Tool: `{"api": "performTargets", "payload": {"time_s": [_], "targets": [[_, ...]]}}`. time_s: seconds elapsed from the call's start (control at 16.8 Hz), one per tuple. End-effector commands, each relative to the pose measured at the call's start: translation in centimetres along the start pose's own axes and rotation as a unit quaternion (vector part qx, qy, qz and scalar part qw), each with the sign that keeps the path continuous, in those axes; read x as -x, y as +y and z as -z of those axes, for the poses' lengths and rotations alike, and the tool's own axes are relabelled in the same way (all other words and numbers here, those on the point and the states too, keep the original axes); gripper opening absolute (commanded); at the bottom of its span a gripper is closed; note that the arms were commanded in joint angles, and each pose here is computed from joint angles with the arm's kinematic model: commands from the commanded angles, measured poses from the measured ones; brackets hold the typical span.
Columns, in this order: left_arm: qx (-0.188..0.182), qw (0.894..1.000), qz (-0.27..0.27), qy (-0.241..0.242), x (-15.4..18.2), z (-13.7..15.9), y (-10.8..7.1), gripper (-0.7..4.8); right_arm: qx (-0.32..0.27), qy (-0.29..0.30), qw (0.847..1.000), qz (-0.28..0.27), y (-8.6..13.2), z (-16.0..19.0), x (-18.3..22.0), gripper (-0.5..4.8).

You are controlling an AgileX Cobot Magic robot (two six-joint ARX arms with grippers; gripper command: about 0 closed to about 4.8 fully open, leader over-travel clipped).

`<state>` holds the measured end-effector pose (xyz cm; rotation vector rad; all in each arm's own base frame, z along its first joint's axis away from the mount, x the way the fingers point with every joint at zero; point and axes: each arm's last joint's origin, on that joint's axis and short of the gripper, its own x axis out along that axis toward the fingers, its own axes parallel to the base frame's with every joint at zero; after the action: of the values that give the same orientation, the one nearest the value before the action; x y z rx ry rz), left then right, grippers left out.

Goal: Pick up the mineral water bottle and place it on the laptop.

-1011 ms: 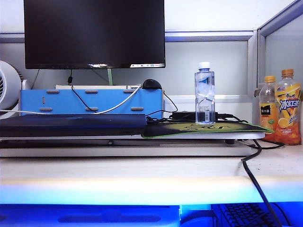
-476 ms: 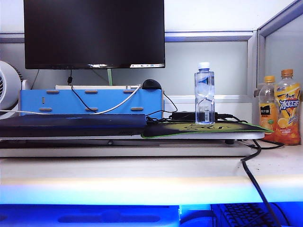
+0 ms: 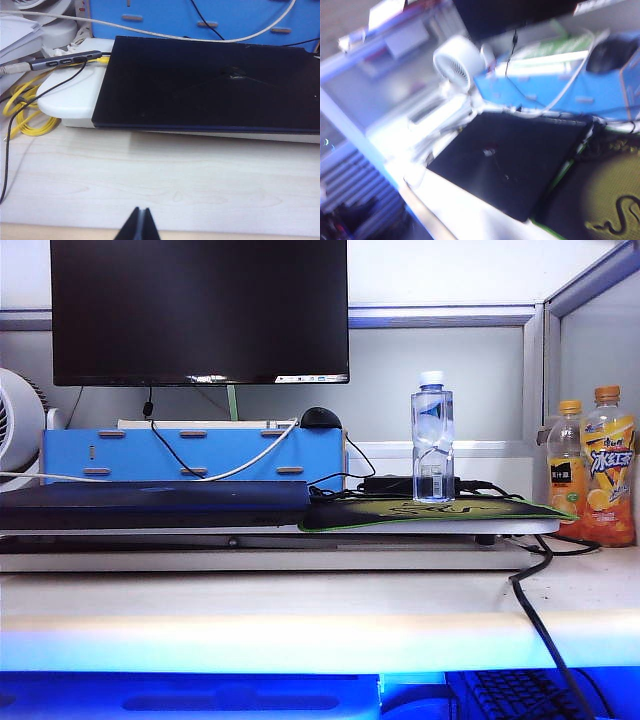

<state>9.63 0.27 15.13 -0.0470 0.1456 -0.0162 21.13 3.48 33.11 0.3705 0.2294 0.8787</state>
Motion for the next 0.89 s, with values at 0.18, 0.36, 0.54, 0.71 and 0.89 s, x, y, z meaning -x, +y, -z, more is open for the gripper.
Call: {"api": "performTargets", "payload": {"time_s": [0.18, 0.36, 0.54, 0.71, 0.89], "targets": [[-0.001, 1.0, 0.0, -0.001, 0.0, 0.0, 0.0, -0.02, 0.135, -0.007, 0.977, 0.168, -0.4, 0.7, -2.2, 4.79], [-0.001, 1.0, 0.0, -0.001, 0.0, 0.0, 0.0, -0.02, 0.222, -0.014, 0.932, 0.286, 0.2, 1.4, -4.6, 4.79], [-0.001, 1.0, 0.0, -0.001, 0.0, 0.0, 0.0, -0.02, 0.217, 0.002, 0.917, 0.335, -2.3, 2.1, -8.2, 4.79], [-0.001, 1.0, 0.0, -0.001, 0.0, 0.0, 0.0, -0.02, 0.212, 0.026, 0.916, 0.34, -4.8, 2.1, -11.8, 4.79], [-0.001, 1.0, 0.0, -0.001, 0.0, 0.0, 0.0, -0.02, 0.212, 0.025, 0.907, 0.363, -6.7, 1.9, -14.5, 4.79]]}}
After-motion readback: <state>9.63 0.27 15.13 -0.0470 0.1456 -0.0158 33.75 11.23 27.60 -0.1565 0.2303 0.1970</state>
